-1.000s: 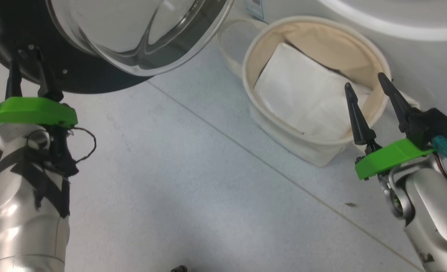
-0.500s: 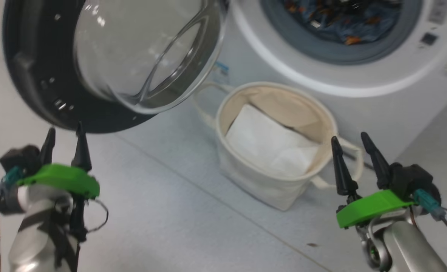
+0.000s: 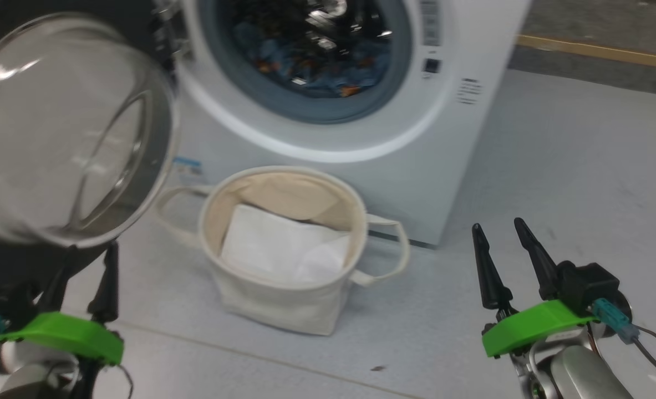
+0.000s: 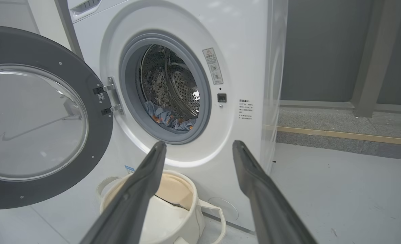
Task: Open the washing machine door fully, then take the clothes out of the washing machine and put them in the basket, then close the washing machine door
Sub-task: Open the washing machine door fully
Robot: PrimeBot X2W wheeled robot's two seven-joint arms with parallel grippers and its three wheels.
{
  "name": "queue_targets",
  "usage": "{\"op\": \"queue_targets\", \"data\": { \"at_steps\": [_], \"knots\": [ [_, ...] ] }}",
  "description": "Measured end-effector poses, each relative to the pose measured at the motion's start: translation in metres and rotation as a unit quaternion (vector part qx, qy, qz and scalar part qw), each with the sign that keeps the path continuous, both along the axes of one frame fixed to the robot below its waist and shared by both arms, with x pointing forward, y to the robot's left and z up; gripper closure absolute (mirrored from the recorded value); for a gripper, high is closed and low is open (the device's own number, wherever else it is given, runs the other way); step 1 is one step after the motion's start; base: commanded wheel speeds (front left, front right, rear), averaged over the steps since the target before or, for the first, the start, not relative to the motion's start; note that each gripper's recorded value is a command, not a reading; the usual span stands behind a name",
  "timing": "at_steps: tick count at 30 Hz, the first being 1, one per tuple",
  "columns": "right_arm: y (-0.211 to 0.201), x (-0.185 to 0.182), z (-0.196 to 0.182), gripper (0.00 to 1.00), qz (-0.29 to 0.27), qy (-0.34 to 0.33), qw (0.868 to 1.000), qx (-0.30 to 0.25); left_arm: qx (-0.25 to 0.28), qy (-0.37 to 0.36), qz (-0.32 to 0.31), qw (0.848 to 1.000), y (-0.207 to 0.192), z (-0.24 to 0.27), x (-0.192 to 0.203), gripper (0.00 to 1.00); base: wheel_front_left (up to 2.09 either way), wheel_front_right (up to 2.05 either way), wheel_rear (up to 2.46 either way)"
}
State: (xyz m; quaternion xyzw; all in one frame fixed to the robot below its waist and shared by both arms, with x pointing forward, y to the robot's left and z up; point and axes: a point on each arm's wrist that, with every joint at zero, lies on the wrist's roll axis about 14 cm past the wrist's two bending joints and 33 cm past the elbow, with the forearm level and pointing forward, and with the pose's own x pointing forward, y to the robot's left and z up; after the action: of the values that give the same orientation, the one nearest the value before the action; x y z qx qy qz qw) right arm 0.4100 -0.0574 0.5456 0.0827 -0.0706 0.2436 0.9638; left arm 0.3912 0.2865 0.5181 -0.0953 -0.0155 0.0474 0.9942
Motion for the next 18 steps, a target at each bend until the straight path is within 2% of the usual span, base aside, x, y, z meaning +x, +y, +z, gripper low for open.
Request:
{"op": "queue_targets", "data": {
  "at_steps": [5,10,18],
  "knots": [
    [-0.039,-0.010,0.006,0.00,-0.054,-0.007,0.998,0.003,0.013,0.002,-0.046,0.999,-0.018,0.003,0.013,0.00,0.00,0.00,0.00],
    [-0.073,-0.021,0.009,0.00,-0.102,-0.011,0.995,0.005,-0.013,-0.012,-0.090,0.996,-0.052,0.009,0.030,0.00,0.00,0.00,0.00],
    [-0.101,-0.033,0.017,0.00,-0.142,-0.022,0.990,0.007,0.002,-0.003,-0.152,0.988,-0.090,0.006,0.034,0.00,0.00,0.00,0.00]
  ]
}}
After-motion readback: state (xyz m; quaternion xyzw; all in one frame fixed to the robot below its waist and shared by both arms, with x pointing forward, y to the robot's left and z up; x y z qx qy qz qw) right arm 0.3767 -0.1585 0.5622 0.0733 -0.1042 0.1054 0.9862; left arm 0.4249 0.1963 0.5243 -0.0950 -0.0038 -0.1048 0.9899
